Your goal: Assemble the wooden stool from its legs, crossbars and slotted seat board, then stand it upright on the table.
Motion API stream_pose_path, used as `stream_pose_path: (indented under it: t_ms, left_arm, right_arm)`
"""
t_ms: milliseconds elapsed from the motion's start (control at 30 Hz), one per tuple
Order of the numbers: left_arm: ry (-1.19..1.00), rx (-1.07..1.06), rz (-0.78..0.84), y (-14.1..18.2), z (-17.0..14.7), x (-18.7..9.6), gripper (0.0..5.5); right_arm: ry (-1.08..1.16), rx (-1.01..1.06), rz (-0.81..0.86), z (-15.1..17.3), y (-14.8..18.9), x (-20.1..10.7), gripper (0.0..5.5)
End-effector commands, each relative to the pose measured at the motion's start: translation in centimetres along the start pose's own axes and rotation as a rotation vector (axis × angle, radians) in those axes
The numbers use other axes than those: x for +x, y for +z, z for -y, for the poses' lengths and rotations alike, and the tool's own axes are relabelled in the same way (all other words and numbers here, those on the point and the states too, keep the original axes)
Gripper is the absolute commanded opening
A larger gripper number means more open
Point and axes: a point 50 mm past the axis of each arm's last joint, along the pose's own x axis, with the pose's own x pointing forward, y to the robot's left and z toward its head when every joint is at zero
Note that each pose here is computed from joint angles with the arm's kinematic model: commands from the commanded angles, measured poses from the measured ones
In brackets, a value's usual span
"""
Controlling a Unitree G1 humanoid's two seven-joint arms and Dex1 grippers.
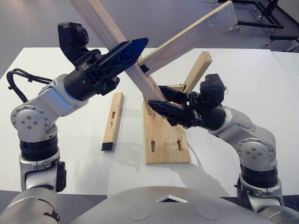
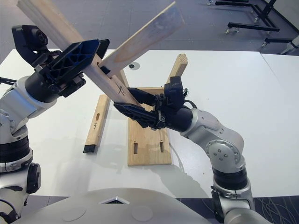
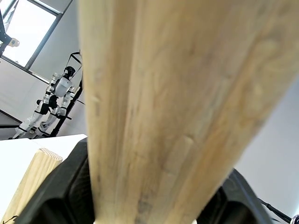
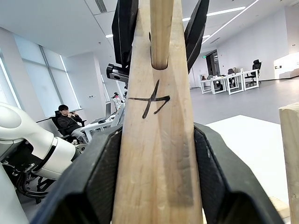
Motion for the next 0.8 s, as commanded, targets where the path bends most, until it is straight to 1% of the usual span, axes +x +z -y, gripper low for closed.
stream_pose_path:
  t_ms: [33, 367, 433, 500, 533, 633, 800]
  left_arm:
    - [-0.003, 0.013, 0.007, 0.2, 0.0, 0.0, 2.30]
    - [0.037, 0.073, 0.022, 1.1, -0.8, -0.6, 2.24]
    - [0.034, 0.075, 0.020, 1.0, -0.9, -0.5, 2.24]
    - [-0.004, 0.082, 0.021, 1.0, -0.5, -0.5, 2.23]
    - [-0.013, 0.085, 0.023, 1.0, -0.4, -0.5, 2.22]
    - [0.003, 0.098, 0.034, 1.3, -0.5, -0.6, 2.17]
    - [0.012, 0.143, 0.050, 1.8, -0.5, -0.8, 2.13]
  right_arm:
    - [-0.019, -0.028, 0.030, 0.1, 0.2, 0.0, 2.06]
    - [-0.065, -0.102, 0.035, 0.3, -0.3, -0.1, 2.06]
    - [-0.083, -0.095, 0.012, 0.5, -0.6, 0.1, 2.06]
    - [-0.093, -0.043, 0.008, 0.6, -0.8, 0.1, 2.06]
    - [-0.098, -0.035, 0.006, 0.7, -0.8, 0.1, 2.44]
    - [-0.100, -0.032, -0.017, 0.8, -0.8, -0.2, 2.99]
    - [-0.124, -0.028, -0.068, 0.9, -0.8, -1.4, 3.80]
